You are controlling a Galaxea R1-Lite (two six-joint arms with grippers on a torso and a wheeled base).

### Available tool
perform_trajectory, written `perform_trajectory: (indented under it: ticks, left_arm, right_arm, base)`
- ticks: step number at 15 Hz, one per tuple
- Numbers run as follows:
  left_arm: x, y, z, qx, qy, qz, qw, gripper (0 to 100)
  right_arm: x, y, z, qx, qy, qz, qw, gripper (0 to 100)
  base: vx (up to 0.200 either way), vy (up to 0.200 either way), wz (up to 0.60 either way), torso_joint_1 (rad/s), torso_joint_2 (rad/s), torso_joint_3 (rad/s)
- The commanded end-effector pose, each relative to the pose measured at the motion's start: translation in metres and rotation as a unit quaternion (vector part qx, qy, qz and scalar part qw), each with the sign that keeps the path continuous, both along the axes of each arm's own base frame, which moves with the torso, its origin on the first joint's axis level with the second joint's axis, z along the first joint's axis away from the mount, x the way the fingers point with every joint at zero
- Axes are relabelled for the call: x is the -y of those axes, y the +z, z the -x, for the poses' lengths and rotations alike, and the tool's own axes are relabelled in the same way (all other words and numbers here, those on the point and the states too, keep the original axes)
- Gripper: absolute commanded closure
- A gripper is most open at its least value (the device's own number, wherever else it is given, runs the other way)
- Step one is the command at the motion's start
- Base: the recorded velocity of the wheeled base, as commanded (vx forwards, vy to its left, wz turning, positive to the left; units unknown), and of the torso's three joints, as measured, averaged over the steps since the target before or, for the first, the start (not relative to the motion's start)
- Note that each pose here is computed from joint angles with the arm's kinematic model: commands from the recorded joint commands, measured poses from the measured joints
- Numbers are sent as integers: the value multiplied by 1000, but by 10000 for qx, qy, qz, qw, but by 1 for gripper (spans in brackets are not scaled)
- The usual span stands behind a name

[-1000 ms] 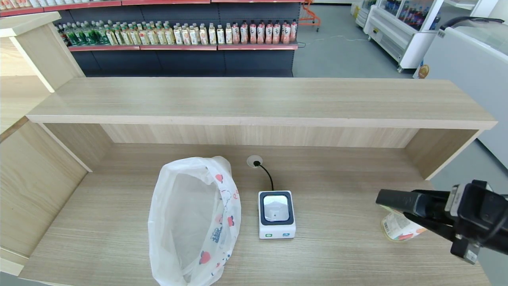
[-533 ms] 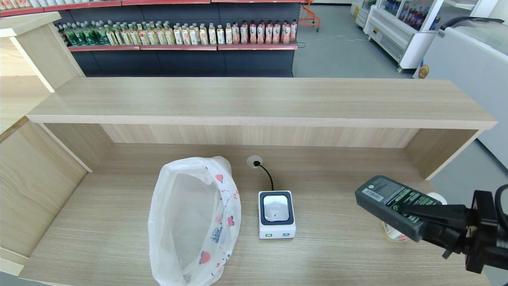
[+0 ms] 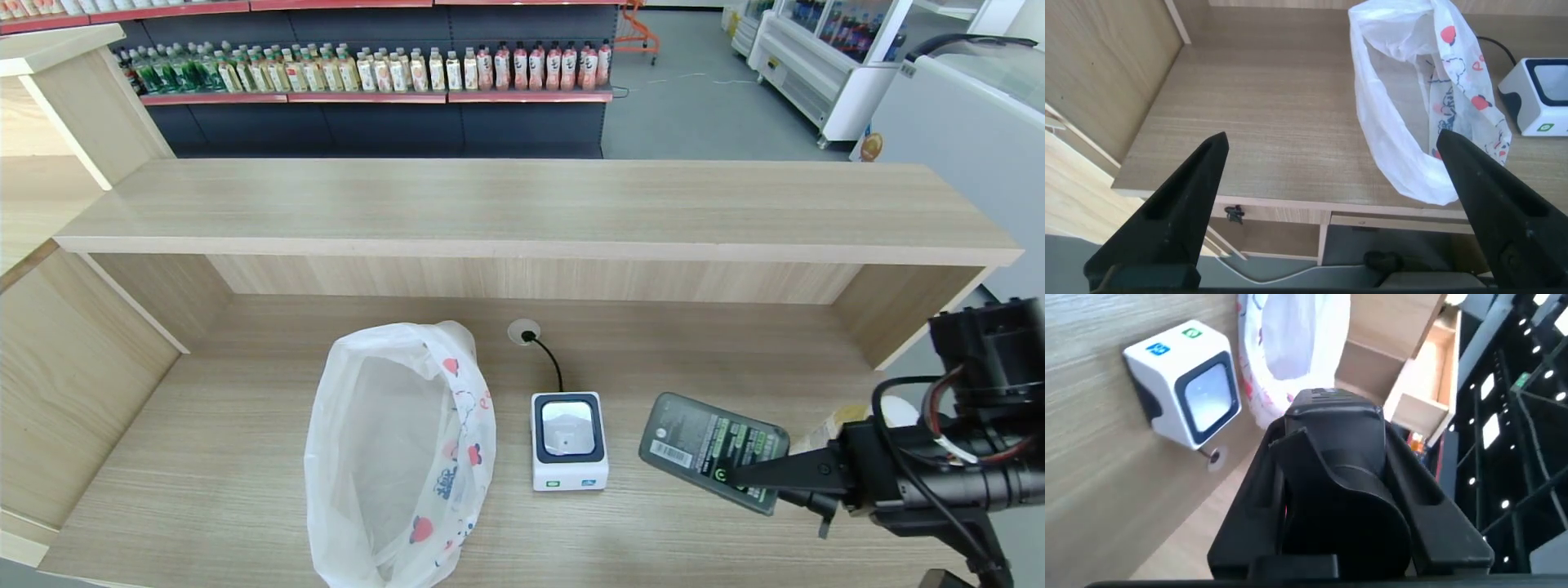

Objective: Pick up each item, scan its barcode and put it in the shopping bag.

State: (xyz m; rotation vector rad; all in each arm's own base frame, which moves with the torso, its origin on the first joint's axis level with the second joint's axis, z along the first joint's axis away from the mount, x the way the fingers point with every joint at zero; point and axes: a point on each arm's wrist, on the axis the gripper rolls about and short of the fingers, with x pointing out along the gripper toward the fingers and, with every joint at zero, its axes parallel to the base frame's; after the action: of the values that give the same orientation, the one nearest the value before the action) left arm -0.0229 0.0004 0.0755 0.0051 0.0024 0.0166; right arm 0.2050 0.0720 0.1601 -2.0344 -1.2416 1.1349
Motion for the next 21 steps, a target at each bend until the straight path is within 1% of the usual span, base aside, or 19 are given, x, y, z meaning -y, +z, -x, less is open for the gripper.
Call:
perform_trajectory:
  ticks: [1, 4, 6, 7, 11, 14, 16, 18, 19, 21]
  left_arm:
    - [0, 0, 0, 4, 1, 3, 10000, 0]
    - [0, 0, 0, 4, 1, 3, 10000, 0]
    - [0, 0, 0, 4, 1, 3, 10000, 0]
    - [0, 0, 0, 4, 1, -5, 10000, 0]
    - [0, 0, 0, 4, 1, 3, 10000, 0]
    - [0, 0, 0, 4, 1, -5, 10000, 0]
    - [0, 0, 0, 4, 1, -5, 10000, 0]
    - [0, 0, 0, 4, 1, 3, 10000, 0]
    - [0, 0, 0, 4, 1, 3, 10000, 0]
    - [0, 0, 0, 4, 1, -5, 10000, 0]
  right_arm:
    - [-33, -17, -26, -47, 848, 28, 9964, 100]
    - [-49, -29, -40, -253, 1097, 9, 9936, 100]
    - [-63, -32, -42, -396, 1412, -59, 9892, 100]
    - [-65, -32, -44, -413, 1425, -60, 9889, 100]
    - [-68, -32, -51, -380, 1462, -110, 9885, 100]
    - [-78, -21, -62, -155, 1632, -279, 9861, 100]
    - [-81, -21, -66, -127, 1653, -292, 9857, 100]
    - [-86, -21, -66, -122, 1721, -294, 9846, 100]
    - [-93, -19, -64, -81, 1828, -306, 9826, 100]
    - [-95, -18, -63, -61, 1867, -313, 9819, 100]
  base:
    - [0, 0, 0, 0, 0, 0]
    - [0, 0, 0, 0, 0, 0]
    - [0, 0, 0, 0, 0, 0]
    - [0, 0, 0, 0, 0, 0]
    - [0, 0, 0, 0, 0, 0]
    - [0, 0, 0, 0, 0, 0]
    - [0, 0, 0, 0, 0, 0]
    - [0, 0, 0, 0, 0, 0]
    - [0, 0, 0, 0, 0, 0]
    - [0, 0, 0, 0, 0, 0]
